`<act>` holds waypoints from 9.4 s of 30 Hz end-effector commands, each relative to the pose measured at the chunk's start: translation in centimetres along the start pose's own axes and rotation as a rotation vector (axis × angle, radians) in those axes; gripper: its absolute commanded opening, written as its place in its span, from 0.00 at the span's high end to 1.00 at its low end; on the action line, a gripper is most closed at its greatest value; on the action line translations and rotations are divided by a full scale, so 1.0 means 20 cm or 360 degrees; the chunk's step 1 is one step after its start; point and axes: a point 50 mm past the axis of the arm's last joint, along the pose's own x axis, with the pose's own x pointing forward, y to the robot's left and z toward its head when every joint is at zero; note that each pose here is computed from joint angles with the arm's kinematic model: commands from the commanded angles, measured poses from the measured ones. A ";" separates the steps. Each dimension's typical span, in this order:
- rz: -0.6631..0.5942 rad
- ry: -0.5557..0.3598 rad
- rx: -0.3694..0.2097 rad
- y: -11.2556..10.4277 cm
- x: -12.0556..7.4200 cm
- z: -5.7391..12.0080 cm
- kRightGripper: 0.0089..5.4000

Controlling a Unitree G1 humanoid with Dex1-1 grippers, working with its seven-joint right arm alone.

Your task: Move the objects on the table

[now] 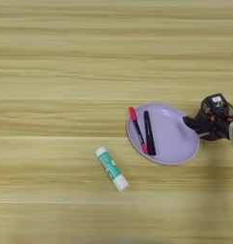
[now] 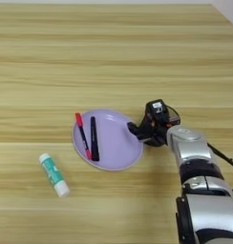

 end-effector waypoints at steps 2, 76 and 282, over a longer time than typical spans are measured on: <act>-0.0104 -0.0231 -0.0097 -0.09 -0.03 0.24 0.17; -0.0223 -0.0380 -0.0186 -0.15 -0.11 0.36 0.92; -0.0658 -0.1167 0.0189 0.15 -0.20 0.37 0.00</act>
